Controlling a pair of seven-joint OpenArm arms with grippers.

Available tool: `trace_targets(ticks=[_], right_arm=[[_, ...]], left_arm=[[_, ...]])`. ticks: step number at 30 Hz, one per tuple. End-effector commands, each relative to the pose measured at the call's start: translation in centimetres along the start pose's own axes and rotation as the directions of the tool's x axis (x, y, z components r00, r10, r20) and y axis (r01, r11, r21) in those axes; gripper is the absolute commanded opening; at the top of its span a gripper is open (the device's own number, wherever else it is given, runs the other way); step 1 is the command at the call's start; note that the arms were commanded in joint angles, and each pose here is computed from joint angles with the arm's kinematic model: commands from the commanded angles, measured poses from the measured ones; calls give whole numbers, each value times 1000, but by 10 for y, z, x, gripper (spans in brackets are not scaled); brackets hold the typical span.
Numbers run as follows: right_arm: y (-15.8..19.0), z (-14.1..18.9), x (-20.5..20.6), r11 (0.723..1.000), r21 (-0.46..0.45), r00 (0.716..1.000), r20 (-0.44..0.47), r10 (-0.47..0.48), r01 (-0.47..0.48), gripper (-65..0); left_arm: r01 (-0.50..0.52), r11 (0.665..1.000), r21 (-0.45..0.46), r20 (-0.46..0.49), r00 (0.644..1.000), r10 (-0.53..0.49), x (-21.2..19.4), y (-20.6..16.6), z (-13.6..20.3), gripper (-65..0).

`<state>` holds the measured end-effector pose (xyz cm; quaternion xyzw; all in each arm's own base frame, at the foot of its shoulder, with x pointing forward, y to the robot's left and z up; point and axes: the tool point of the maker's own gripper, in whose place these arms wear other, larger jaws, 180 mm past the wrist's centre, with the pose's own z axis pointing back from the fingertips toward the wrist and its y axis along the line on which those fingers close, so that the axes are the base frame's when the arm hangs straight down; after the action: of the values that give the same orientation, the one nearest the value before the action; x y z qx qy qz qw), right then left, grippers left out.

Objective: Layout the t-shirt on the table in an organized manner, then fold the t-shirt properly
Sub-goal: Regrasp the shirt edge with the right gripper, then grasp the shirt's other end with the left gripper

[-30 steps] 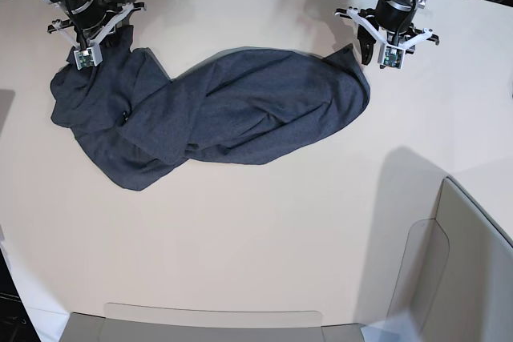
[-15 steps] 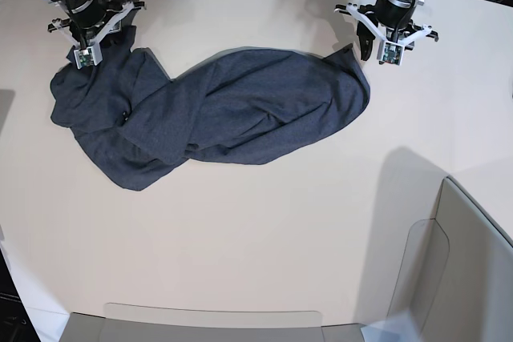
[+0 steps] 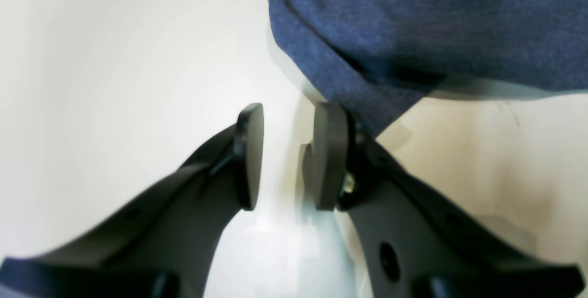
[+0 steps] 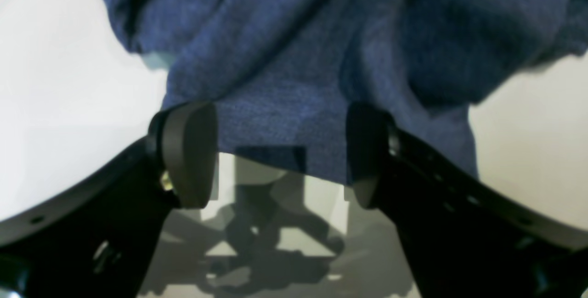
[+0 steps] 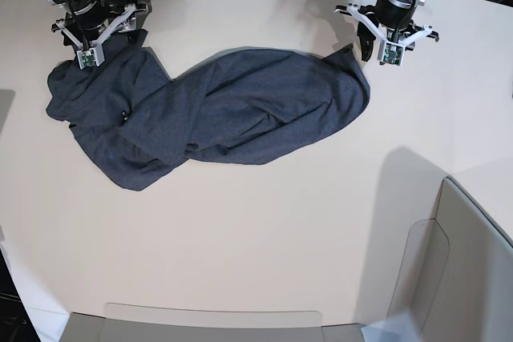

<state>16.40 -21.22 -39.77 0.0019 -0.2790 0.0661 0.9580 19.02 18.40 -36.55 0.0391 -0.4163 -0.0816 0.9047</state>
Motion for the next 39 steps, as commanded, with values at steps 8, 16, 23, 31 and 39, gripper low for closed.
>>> trace_targets(ticks=[8, 16, 23, 31, 39], right_arm=[[28, -13, -7, 996, 83, 998, -47, 33, -29, -650], [41, 14, 35, 992, 99, 994, 91, 67, -76, -650], [38, 12, 71, 992, 89, 981, 183, 70, -87, -650], [28, 17, 144, 994, 48, 934, 349, 80, -103, -650], [-53, 60, 226, 988, -111, 813, 581, -20, 104, -650]], left_arm=[[3, 1000, 7, 31, 1000, -4, 8, 2, 3, -480], [6, 1000, 8, 31, 999, -7, 8, 3, 3, -480], [7, 1000, 15, 28, 1000, -7, 7, 6, 3, -480], [7, 1000, 10, 32, 999, -8, 9, 4, 2, -480], [4, 1000, 9, 36, 999, -4, 10, 3, 1, -480]])
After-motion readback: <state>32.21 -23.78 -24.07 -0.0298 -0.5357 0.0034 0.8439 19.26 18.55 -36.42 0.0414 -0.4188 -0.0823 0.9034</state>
